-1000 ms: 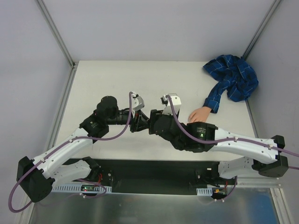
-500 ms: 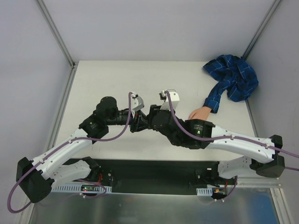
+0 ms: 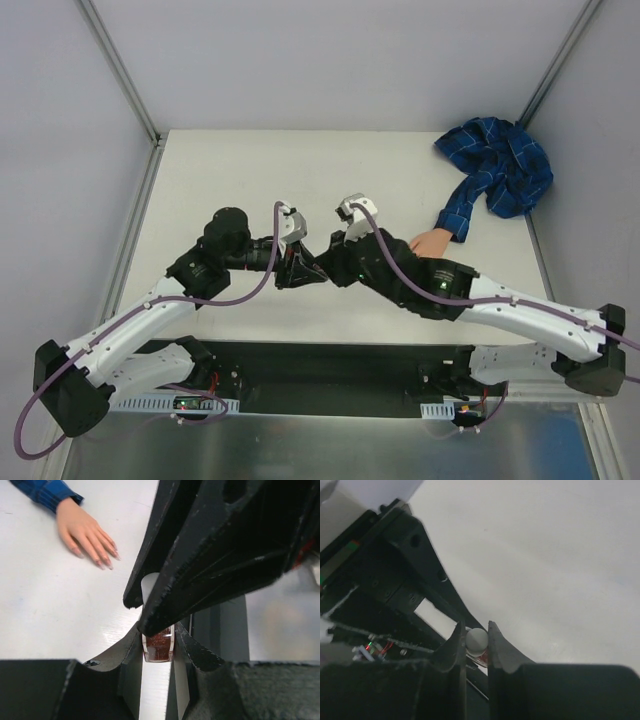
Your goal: Paint the nails
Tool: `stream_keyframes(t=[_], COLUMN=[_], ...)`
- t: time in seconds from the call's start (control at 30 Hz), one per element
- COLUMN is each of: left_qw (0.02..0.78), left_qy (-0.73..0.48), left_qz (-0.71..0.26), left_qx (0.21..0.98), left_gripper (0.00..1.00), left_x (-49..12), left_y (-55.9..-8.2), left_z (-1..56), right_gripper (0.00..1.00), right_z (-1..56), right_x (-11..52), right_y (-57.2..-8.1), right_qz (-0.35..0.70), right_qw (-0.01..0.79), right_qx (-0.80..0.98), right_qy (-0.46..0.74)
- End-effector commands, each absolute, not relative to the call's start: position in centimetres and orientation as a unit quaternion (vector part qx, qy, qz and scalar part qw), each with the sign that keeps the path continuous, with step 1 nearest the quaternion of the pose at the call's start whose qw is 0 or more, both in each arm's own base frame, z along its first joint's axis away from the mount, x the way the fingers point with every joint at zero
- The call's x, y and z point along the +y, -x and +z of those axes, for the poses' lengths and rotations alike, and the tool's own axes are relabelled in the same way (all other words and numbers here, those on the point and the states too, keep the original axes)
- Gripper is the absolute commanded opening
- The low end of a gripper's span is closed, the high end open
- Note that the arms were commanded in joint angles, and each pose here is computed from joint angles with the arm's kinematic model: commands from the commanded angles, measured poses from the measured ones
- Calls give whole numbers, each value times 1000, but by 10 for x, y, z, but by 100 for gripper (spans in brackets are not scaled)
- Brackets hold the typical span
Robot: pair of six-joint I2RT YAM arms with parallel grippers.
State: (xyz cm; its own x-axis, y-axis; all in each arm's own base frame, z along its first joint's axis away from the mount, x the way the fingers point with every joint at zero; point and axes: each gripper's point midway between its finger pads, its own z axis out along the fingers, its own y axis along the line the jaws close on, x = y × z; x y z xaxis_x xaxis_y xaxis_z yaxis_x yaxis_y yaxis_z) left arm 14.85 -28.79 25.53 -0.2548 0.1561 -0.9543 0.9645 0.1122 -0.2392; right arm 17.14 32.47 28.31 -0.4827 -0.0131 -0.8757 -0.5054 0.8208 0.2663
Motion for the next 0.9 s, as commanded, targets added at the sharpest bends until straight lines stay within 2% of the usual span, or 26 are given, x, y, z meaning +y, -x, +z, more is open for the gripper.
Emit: stream_keyframes(t=[0.0,0.07,0.43,0.5,0.53,0.57,0.63,0.67,0.73,0.77,0.87], left_qw=[396,386,379,381,385,387,411,422,449,461,482], left_qy=[-524,-528,-536,-532,-532,-528,-517,-509,-486,-478,-464], left_qz=[-571,-586,-597,-595,-592,-589,-568,-557,-521,-510,-486], left_qx=[492,478,461,466,467,474,490,503,539,547,562], left_gripper=[0,0,0,0,0,0,0,0,0,0,0], left_x=[-292,-291,-290,-291,-291,-291,-293,-293,-292,-291,-286], left_y=[-103,-95,-89,-92,-93,-95,-106,-112,-132,-137,-146], left_z=[304,308,308,307,307,305,303,302,294,295,294], right_gripper=[0,0,0,9,28,32,33,39,42,50,56], right_z=[296,324,319,322,328,330,325,332,328,332,328], right_x=[343,330,312,311,309,307,295,291,283,282,282], right_y=[-96,-97,-102,-113,-117,-123,-147,-151,-162,-164,-170], right_qz=[479,551,508,486,478,466,415,413,386,387,361], right_qw=[377,369,389,410,415,422,446,448,456,455,450], right_qx=[646,595,631,649,661,676,723,739,764,774,798], right_qy=[460,453,439,418,404,385,326,287,242,210,172])
